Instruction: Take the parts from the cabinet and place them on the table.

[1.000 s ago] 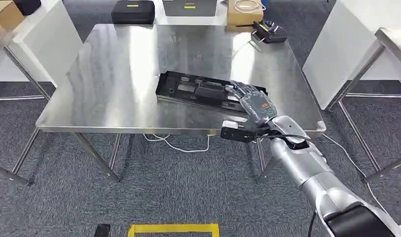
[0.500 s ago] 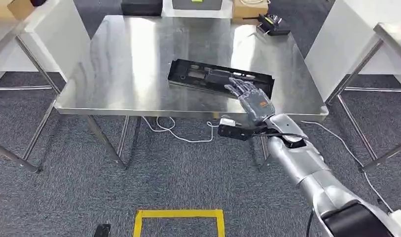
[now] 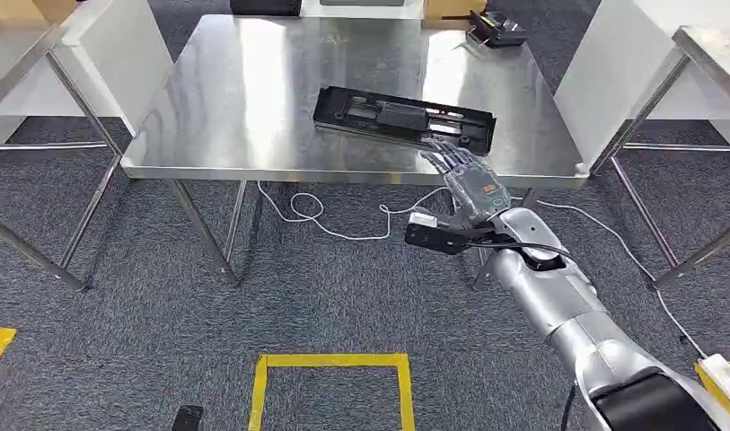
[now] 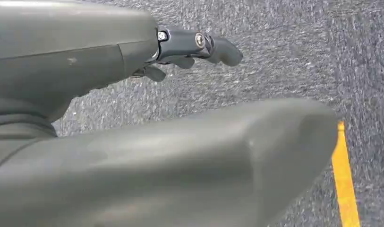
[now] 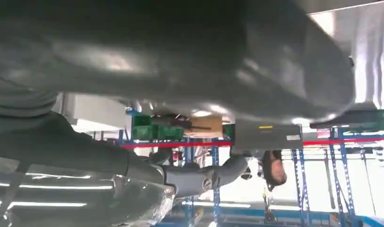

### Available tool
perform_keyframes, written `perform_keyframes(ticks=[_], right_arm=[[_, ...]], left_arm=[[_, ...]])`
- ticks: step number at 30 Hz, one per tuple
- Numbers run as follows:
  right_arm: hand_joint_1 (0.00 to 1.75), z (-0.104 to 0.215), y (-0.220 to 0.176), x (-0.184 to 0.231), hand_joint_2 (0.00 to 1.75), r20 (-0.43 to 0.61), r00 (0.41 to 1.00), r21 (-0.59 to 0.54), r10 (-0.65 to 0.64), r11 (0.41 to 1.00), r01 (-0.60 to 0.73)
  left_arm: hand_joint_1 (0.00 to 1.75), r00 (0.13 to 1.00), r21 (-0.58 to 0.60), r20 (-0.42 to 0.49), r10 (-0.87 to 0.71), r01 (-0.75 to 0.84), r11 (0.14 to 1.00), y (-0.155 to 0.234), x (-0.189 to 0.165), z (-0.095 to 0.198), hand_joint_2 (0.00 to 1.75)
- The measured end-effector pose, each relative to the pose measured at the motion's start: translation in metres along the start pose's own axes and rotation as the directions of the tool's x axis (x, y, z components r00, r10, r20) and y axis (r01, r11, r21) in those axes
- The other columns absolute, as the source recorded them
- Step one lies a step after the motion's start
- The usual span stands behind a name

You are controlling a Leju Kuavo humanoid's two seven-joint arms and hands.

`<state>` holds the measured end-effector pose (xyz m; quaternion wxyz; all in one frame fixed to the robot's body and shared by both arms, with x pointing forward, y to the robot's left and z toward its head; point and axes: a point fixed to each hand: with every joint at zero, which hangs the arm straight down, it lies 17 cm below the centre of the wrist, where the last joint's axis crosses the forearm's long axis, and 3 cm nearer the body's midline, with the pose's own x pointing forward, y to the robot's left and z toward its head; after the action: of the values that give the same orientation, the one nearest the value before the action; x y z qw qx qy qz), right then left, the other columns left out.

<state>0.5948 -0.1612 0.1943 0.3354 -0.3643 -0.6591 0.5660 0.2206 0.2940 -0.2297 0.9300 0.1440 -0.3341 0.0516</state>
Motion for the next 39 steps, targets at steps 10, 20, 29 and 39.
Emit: perform_keyframes(ticks=[10, 20, 29, 39], right_arm=[[0.0, 0.005, 0.007, -0.009, 0.0, -0.049, 0.999, -0.011, -0.021, 1.0, 0.021], [0.0, 0.019, 0.011, -0.04, 1.75, -0.14, 0.988, -0.044, -0.061, 0.997, 0.055], [0.0, 0.072, 0.014, -0.117, 0.0, -0.395, 0.902, -0.229, -0.176, 0.969, 0.088], [0.0, 0.248, 0.161, -0.136, 0.0, -0.671, 0.699, -0.167, -0.246, 0.969, 0.181]], left_arm=[[0.0, 1.0, 0.0, -0.005, 0.006, -0.006, 1.0, -0.001, -0.001, 0.001, 0.0], [0.0, 1.0, 0.006, 0.001, 0.012, -0.012, 1.0, 0.001, -0.002, 0.001, 0.0], [0.0, 0.999, 0.032, 0.005, 0.042, -0.042, 0.999, 0.004, -0.009, 0.006, 0.0], [0.0, 1.0, 0.028, 0.026, -0.006, 0.005, 1.0, 0.004, -0.023, 0.015, 0.0]])
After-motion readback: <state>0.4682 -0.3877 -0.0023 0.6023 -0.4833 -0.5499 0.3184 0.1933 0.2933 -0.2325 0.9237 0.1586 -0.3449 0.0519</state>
